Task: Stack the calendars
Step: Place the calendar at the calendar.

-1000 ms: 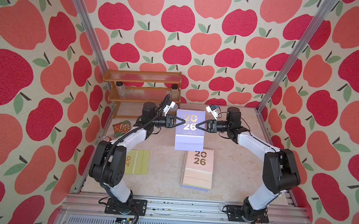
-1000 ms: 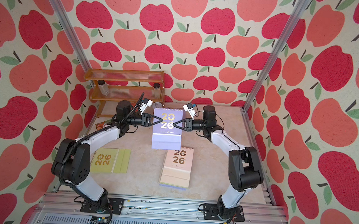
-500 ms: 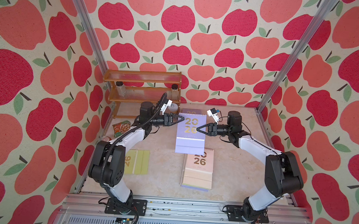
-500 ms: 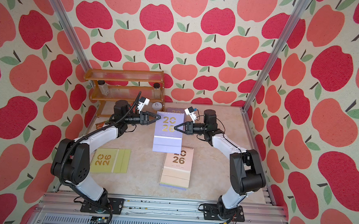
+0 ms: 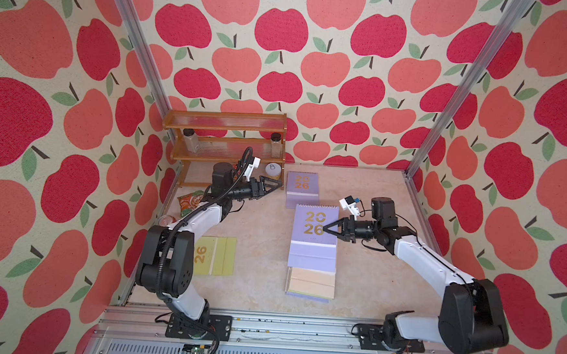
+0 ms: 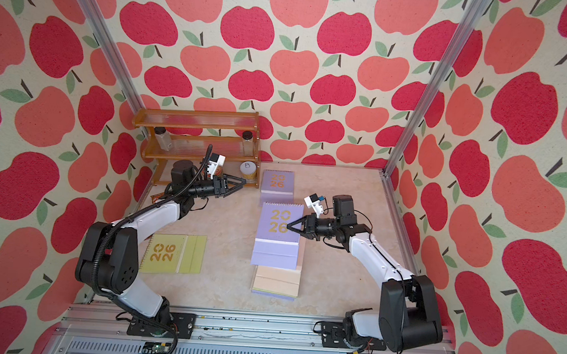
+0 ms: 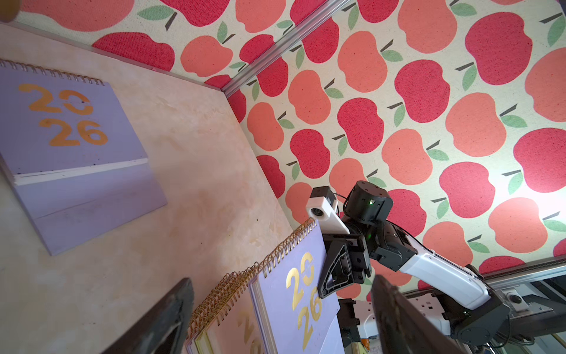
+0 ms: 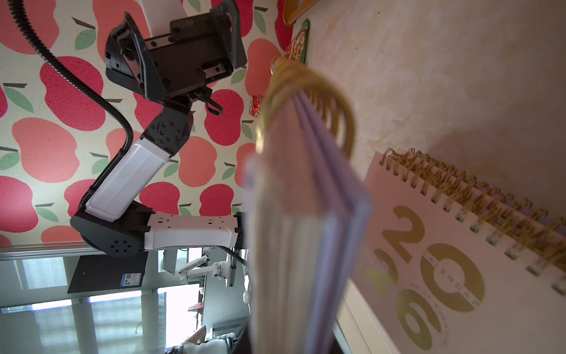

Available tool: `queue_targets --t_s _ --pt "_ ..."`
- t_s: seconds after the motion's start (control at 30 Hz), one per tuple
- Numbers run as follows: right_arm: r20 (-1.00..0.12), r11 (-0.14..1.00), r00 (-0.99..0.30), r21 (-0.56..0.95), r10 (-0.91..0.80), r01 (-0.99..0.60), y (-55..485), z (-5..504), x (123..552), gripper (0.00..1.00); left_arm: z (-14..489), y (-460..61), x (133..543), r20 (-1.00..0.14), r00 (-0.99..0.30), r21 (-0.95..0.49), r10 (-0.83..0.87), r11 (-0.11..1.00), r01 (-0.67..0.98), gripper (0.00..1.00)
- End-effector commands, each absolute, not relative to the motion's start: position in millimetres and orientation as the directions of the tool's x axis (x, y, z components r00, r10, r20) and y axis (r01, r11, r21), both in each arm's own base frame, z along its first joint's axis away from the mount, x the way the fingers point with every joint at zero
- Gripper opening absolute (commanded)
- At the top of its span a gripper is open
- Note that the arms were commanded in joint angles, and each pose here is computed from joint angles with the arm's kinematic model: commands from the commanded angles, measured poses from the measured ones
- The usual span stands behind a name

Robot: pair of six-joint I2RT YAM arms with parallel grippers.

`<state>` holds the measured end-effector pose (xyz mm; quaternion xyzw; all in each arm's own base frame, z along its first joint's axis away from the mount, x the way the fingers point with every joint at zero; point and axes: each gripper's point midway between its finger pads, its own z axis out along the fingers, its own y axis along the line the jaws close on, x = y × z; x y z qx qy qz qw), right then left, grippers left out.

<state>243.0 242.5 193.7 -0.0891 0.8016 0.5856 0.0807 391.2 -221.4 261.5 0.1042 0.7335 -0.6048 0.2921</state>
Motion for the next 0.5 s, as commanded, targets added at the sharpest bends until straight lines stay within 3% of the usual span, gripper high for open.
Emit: queue_targets --t_s 0.0,0.47 --pt "-0.202 0.313 -0.978 0.926 -0.06 -0.211 235 187 224 0.0 269 -220 386 -0.582 -0.787 -0.809 -0.204 0.251 0.532 0.89" --pt "-0.119 0.348 -0.992 0.929 -0.048 -0.128 228 148 208 0.0 268 -224 383 -0.576 -0.794 -0.813 -0.196 0.245 0.529 0.89"
